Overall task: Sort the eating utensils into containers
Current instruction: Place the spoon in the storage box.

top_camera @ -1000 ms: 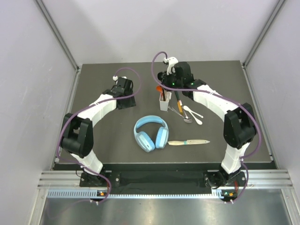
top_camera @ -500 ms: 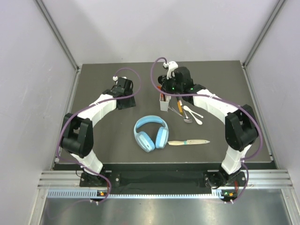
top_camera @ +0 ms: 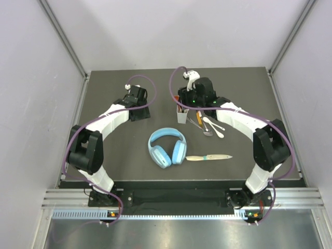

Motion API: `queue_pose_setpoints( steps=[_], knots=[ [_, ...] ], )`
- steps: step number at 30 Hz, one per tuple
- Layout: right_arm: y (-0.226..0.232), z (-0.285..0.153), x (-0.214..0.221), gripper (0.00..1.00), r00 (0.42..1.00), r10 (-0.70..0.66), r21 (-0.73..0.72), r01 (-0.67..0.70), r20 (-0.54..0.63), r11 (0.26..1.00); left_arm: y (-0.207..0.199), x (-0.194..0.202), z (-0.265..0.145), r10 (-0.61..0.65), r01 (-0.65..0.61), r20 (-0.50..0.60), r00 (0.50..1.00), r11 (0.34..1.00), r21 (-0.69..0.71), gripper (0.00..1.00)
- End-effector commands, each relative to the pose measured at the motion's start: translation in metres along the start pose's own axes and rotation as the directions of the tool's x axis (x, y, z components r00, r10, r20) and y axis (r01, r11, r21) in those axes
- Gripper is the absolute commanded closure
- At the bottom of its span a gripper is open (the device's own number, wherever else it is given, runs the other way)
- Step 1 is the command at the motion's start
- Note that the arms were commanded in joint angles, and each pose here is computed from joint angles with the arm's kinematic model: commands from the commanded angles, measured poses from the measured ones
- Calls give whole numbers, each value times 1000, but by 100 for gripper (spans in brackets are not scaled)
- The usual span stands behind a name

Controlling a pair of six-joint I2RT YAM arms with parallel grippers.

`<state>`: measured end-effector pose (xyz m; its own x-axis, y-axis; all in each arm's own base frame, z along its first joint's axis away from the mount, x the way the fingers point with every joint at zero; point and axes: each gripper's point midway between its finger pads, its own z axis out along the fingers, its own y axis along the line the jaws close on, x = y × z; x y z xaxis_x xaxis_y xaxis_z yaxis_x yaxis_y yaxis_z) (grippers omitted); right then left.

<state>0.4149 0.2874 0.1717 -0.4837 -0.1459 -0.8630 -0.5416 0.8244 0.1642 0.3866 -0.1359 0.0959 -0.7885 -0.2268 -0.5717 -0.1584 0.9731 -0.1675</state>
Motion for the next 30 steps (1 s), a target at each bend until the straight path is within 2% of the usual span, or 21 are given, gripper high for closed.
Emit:
queue_pose_setpoints(
  steps=[1, 8, 11, 13, 20, 23, 26, 30],
  knots=[
    [15, -22, -51, 45, 992, -3, -22, 6, 128, 1000, -6, -14, -6, -2, 1, 37, 999, 1000, 21, 46],
    [10, -52, -92, 43, 977, -12, 34, 5, 212, 999, -5, -13, -6, -4, 3, 33, 999, 1000, 20, 46],
    [1, -69, -103, 41, 969, 3, 63, -19, 246, 998, -6, -14, -5, -7, 7, 35, 999, 1000, 21, 46],
    [-20, -73, -104, 40, 967, 26, 138, -63, 253, 988, -7, -14, -5, -8, 7, 34, 999, 1000, 26, 46],
    [-80, -68, -69, 38, 979, 124, 289, -168, 164, 942, -10, -18, -6, -12, 11, 38, 999, 999, 31, 46],
    [-106, -65, -54, 38, 960, 215, 323, -263, 178, 909, -9, -19, -7, -16, 15, 38, 999, 999, 29, 46],
    [-119, -43, -37, 41, 972, 218, 369, -236, 91, 899, -9, -16, -7, -17, 16, 32, 999, 999, 30, 46],
    [-121, -15, -9, 44, 966, 245, 390, -194, -86, 900, -8, -15, -7, -19, 19, 28, 999, 1000, 24, 46]
  ],
)
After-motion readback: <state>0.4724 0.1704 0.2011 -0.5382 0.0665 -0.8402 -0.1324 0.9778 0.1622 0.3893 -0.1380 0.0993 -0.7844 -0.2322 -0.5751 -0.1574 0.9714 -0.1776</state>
